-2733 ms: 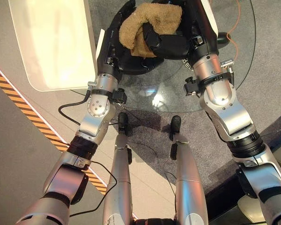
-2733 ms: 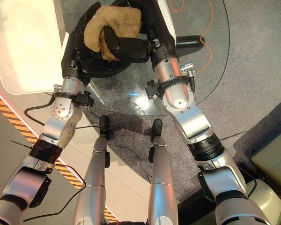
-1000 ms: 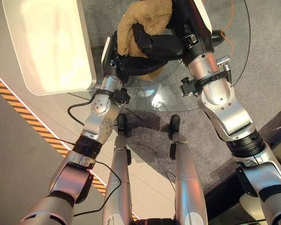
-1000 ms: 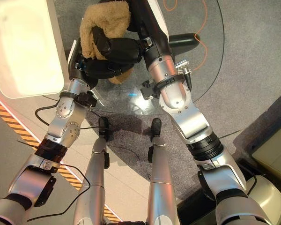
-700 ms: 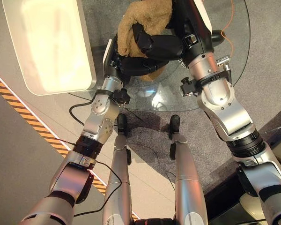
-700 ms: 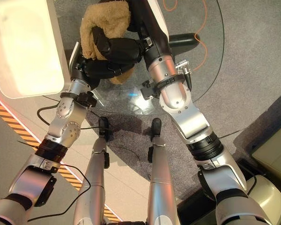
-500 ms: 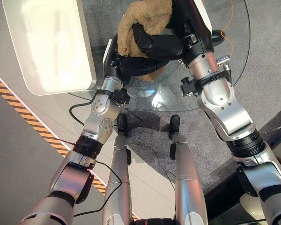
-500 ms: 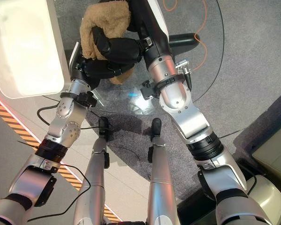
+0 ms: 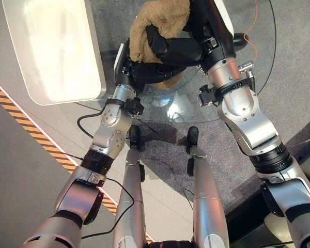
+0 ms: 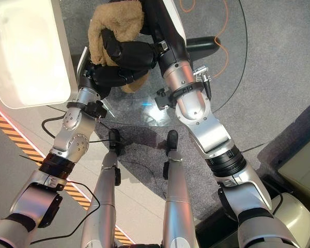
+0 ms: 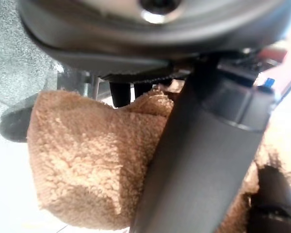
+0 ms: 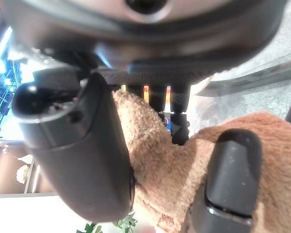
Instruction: Wipe the table with a cloth and put it in the basket.
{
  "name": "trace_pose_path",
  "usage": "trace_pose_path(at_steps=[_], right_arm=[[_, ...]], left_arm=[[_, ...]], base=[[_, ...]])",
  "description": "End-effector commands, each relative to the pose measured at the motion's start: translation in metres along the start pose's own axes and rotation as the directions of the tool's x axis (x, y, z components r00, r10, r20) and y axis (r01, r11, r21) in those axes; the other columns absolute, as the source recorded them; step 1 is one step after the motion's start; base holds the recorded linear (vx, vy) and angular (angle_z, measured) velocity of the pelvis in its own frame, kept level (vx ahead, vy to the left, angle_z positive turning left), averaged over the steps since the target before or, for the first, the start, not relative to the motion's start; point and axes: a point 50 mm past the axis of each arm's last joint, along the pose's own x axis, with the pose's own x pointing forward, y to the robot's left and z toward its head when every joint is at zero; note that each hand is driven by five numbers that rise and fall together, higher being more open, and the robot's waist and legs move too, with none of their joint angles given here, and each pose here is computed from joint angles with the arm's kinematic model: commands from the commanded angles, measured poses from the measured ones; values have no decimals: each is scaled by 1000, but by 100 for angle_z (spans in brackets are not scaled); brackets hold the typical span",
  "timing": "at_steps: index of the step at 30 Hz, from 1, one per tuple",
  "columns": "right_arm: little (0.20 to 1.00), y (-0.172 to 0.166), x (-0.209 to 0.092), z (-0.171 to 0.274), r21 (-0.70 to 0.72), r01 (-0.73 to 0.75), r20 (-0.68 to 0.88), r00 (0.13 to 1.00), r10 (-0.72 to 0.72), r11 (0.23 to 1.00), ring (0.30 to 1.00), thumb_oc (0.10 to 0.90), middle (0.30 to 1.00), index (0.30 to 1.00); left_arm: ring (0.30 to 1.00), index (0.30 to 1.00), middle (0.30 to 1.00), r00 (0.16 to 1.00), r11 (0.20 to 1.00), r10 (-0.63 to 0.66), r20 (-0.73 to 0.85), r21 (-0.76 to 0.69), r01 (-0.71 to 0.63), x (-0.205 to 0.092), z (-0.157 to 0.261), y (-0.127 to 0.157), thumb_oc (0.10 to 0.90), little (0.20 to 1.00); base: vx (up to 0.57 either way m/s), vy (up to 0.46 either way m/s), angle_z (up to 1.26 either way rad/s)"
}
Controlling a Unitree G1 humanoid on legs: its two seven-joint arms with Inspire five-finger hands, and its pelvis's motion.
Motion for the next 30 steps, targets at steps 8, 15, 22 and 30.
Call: trace_pose_path(at_steps=[8, 15, 22, 30], right_arm=[[900, 1, 9, 128, 132, -42, 573, 818, -42, 990, 900, 800, 900, 900], [900, 6, 7, 125, 129, -42, 571, 820, -40, 991, 900, 800, 900, 900], [900, 10, 6, 123, 130, -31, 572, 819, -50, 991, 900, 800, 900, 900], [900, 10, 5, 122, 134, -29, 569, 821, -53, 991, 900, 800, 900, 900]], left_arm=[[300, 300, 300, 962, 980, -197, 189, -1, 201, 17, 37, -39, 100, 200], [300, 300, 300, 962, 981, -191, 196, -8, 196, 16, 36, -43, 100, 200], [300, 300, 300, 962, 982, -184, 201, -7, 190, 16, 34, -44, 100, 200], [300, 300, 300, 962, 984, -174, 209, -10, 180, 16, 36, -43, 100, 200]], base=[[0, 0, 0], [0, 0, 0], [0, 0, 0], [0, 0, 0]])
